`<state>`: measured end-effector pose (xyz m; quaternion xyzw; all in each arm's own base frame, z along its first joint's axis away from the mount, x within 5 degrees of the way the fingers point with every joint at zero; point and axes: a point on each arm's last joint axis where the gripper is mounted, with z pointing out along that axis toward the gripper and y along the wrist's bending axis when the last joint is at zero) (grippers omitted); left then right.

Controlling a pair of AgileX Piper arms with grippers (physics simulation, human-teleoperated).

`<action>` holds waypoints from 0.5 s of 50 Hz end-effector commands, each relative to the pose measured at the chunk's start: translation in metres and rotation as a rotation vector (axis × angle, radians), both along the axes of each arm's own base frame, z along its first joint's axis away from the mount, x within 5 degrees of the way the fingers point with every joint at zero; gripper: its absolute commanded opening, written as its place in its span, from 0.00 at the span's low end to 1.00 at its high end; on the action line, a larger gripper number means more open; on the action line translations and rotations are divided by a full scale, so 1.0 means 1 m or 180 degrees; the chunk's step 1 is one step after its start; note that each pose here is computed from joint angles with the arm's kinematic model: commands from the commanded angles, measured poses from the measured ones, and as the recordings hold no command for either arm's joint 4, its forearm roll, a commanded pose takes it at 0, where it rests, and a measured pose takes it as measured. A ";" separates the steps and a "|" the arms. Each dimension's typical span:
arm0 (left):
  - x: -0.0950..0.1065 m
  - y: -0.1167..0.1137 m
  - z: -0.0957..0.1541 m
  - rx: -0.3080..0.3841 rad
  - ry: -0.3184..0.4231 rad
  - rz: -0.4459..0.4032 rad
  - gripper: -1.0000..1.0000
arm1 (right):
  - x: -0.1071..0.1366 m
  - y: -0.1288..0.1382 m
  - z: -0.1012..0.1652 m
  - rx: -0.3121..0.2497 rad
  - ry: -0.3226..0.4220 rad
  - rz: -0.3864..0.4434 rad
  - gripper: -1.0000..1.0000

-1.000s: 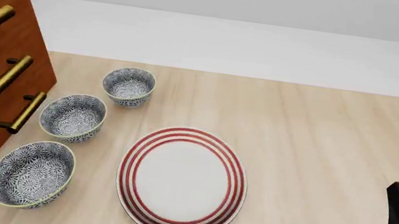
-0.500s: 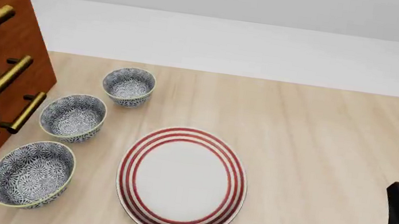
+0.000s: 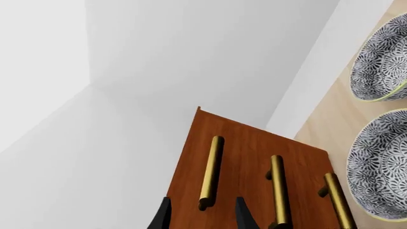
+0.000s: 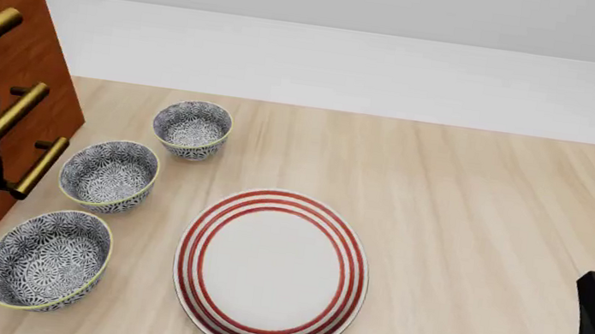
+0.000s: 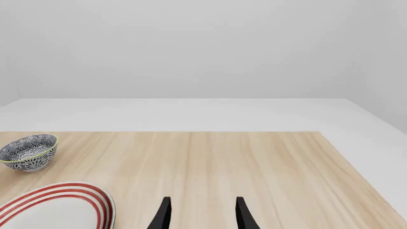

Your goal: Open the top drawer of the cabinet.

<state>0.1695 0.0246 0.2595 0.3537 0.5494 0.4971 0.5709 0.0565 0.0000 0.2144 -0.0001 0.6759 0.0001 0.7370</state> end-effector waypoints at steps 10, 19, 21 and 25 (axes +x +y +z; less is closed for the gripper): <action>0.007 0.005 -0.003 0.0069 0.0071 0.0076 1.00 | 0.000 0.000 0.000 0.0001 0.0000 0.0000 1.00; 0.010 0.006 -0.002 0.0093 0.0082 0.0101 1.00 | 0.000 0.000 0.000 0.0000 0.0000 0.0001 1.00; 0.010 0.007 -0.001 0.0085 0.0080 0.0110 1.00 | 0.000 0.000 0.000 0.0000 0.0000 0.0000 1.00; 0.011 0.009 -0.001 0.0087 0.0079 0.0134 1.00 | 0.000 0.000 0.000 0.0000 0.0000 0.0000 1.00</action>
